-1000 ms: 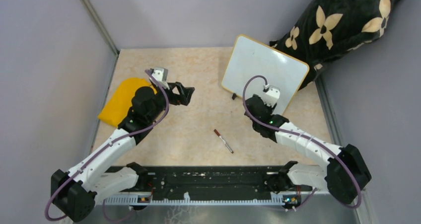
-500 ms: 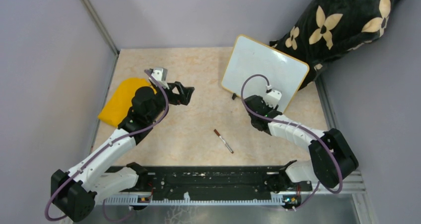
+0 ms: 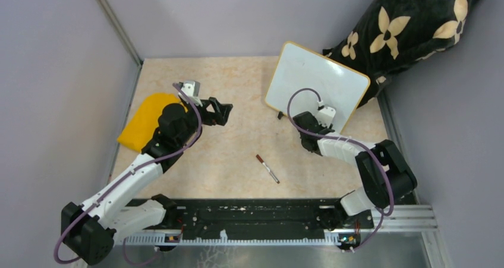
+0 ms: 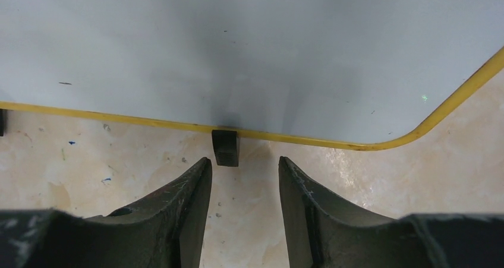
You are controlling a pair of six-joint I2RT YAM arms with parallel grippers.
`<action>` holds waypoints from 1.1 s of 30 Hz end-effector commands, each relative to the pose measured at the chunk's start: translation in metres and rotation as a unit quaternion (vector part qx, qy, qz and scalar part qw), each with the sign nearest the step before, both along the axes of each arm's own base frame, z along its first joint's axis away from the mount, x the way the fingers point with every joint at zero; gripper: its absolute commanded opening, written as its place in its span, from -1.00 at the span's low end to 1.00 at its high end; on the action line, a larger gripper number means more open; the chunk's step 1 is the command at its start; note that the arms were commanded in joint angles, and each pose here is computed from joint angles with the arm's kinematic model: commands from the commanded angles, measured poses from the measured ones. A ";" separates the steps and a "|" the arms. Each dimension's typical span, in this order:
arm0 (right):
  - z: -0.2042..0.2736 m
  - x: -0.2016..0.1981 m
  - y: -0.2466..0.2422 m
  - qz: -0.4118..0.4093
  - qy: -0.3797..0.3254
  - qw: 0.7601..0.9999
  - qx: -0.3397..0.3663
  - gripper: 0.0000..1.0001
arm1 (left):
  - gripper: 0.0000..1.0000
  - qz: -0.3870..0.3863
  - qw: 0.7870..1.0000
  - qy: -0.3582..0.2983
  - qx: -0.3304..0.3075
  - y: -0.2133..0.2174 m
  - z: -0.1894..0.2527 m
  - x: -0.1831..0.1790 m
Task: Write a sentence on the whiteboard
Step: Move the whiteboard to the center of the board.
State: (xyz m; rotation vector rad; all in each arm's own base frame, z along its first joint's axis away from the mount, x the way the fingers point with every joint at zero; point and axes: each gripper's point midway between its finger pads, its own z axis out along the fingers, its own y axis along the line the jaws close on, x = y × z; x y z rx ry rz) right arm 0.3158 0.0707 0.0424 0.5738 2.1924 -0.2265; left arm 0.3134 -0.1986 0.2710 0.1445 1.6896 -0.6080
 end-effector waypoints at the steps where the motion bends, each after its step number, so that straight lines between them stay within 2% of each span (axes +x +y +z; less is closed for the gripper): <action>1: 0.011 0.020 0.002 -0.006 -0.027 1.000 0.009 -0.11 | 0.98 -0.002 1.000 0.002 -0.002 -0.002 0.000 0.000; 13: 0.003 0.029 -0.001 -0.002 -0.018 1.000 -0.009 -0.33 | 0.98 -0.003 1.000 0.008 0.000 -0.004 -0.003 0.002; 22: 0.001 0.029 -0.003 0.007 -0.012 1.000 -0.022 -0.74 | 0.98 -0.006 1.000 0.011 0.000 -0.006 -0.005 0.002; 26: 0.000 0.027 -0.006 0.010 -0.008 0.999 -0.033 -1.00 | 0.98 -0.005 1.000 0.010 0.001 -0.005 -0.005 0.002; 33: -0.002 0.023 0.001 0.043 0.004 0.998 -0.041 -1.00 | 0.98 -0.009 1.000 0.015 0.000 -0.007 -0.008 0.002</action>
